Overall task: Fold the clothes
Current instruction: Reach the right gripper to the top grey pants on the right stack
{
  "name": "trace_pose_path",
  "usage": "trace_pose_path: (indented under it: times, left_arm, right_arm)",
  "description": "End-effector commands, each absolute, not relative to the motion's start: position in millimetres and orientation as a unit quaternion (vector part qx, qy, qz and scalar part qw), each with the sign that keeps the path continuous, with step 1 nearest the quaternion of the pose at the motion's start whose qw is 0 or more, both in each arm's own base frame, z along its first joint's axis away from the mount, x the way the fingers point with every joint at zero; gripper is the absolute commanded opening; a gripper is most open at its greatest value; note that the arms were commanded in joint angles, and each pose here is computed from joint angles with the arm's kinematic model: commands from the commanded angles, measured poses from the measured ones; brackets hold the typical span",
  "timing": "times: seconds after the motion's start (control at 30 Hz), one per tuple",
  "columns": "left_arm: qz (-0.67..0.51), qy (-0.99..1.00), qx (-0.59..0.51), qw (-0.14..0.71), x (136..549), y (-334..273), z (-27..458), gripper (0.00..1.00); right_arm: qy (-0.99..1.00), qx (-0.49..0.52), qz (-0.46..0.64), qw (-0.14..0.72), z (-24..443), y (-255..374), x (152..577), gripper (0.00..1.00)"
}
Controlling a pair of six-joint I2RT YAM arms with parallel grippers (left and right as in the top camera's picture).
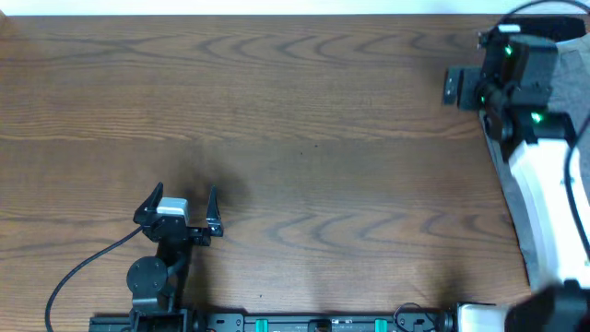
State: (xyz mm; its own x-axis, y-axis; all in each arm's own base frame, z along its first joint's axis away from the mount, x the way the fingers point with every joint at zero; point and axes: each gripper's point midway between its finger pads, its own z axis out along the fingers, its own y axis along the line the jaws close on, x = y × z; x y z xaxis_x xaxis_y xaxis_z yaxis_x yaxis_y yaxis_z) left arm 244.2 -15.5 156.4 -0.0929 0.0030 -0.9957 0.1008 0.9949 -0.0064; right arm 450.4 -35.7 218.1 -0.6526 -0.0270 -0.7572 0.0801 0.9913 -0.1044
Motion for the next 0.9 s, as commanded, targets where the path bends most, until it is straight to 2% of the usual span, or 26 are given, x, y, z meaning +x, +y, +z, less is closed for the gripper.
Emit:
trace_pose_path:
  times: [0.0, 0.07, 0.37, 0.7, 0.87]
  left_arm:
    - [-0.039, 0.752, 0.039, 0.657, 244, -17, 141, 0.98]
    - [-0.039, 0.752, 0.039, 0.657, 244, -17, 141, 0.98]
    - [-0.039, 0.752, 0.039, 0.657, 244, -17, 141, 0.98]
    - [-0.039, 0.752, 0.039, 0.657, 244, -17, 141, 0.98]
    - [-0.039, 0.752, 0.039, 0.657, 244, -17, 141, 0.98]
  right_arm:
    - [0.917, 0.002, -0.147, 0.371, 186, -65, 462, 0.99]
    - [0.925, -0.017, -0.167, 0.341, 159, -72, 472, 0.99]
    - [0.918, 0.01, -0.292, 0.269, 89, -123, 500, 0.99]
    - [0.933, 0.018, -0.292, 0.209, 24, -148, 499, 0.99]
    - [0.941, 0.019, -0.273, 0.199, 9, -152, 495, 0.9]
